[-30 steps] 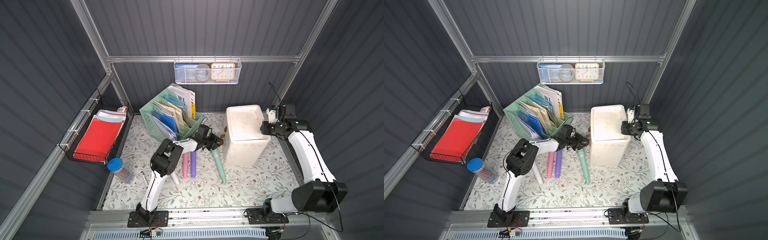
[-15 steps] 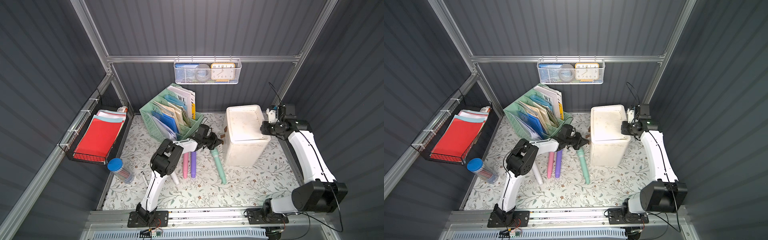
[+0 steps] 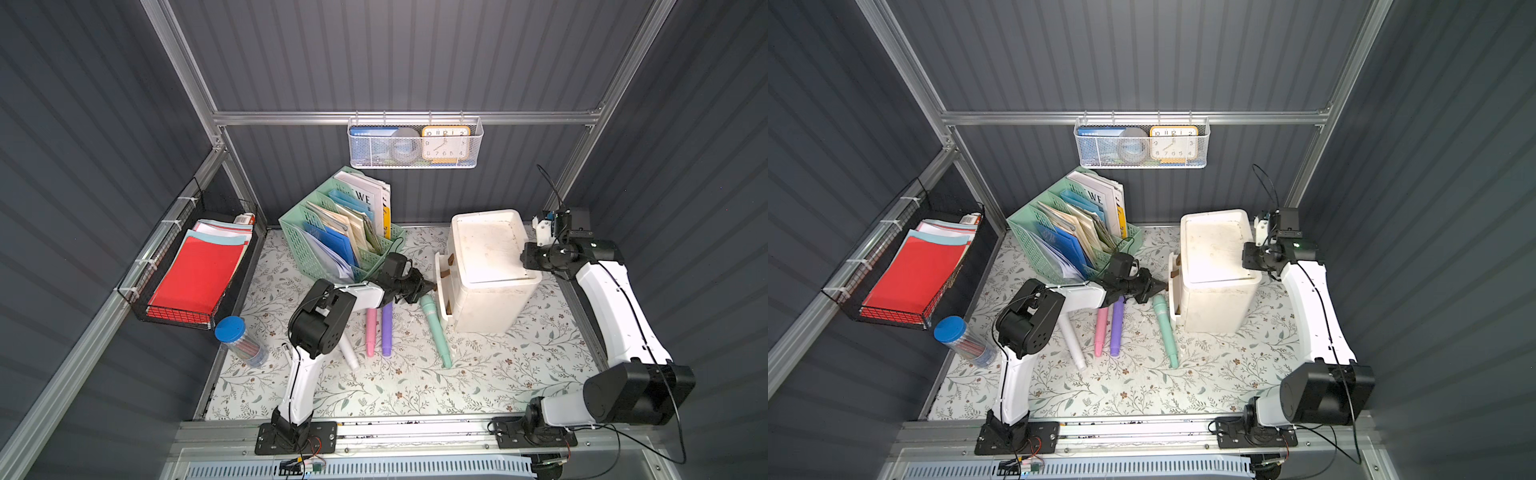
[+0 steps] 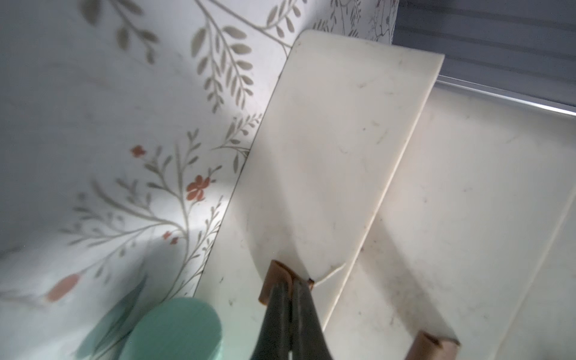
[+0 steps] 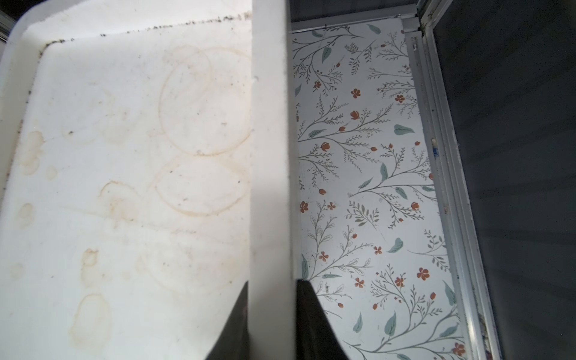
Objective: Take the microphone out of the drawer
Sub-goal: Open the drawer in the storage box.
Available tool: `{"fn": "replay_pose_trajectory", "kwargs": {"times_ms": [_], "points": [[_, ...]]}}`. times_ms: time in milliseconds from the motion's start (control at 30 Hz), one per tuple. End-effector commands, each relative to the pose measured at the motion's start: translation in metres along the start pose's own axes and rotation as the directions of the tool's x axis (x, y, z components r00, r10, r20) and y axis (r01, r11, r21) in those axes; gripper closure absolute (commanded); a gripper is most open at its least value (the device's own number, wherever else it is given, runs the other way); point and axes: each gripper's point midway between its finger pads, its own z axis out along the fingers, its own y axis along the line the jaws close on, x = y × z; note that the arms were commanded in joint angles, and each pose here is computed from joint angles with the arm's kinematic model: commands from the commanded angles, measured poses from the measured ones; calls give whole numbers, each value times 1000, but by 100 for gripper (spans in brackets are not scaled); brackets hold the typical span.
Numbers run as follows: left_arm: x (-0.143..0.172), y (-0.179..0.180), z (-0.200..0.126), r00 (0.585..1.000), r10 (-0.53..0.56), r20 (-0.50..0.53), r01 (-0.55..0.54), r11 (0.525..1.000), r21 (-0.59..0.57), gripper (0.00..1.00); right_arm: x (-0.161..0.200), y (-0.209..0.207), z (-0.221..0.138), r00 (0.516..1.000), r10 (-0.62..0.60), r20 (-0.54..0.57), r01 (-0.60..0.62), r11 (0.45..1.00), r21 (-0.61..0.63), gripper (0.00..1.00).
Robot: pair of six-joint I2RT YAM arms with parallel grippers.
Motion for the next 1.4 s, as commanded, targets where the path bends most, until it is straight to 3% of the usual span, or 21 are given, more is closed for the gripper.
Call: {"fn": "replay_pose_trajectory", "kwargs": {"times_ms": [0, 333, 867, 900, 1000, 1067, 1200, 1367], "points": [[-1, 3, -21, 998, 55, 13, -54, 997, -50, 100, 67, 21, 40, 947, 115, -299, -150, 984, -98, 98], [-23, 30, -66, 992, 49, 112, -36, 993, -113, 100, 69, 14, 42, 946, 124, -298, -147, 988, -56, 98], [-49, 27, -113, 954, 172, 247, -108, 961, -254, 100, 69, 13, 44, 944, 127, -303, -149, 988, -51, 98], [-49, 27, -113, 953, 178, 243, -114, 960, -256, 98, 69, 13, 45, 944, 126, -304, -149, 987, -52, 98], [-49, 25, -111, 954, 195, 226, -133, 955, -266, 71, 69, 13, 44, 944, 127, -303, -150, 987, -53, 98], [-51, 21, -112, 950, 218, 225, -153, 949, -276, 60, 69, 13, 44, 944, 126, -303, -149, 987, -53, 98], [-52, 8, -119, 936, 270, 226, -199, 935, -294, 49, 69, 13, 44, 945, 126, -301, -149, 988, -51, 97], [-56, -28, -128, 889, 384, 250, -298, 899, -322, 47, 68, 13, 41, 946, 127, -297, -148, 988, -50, 96]]}}
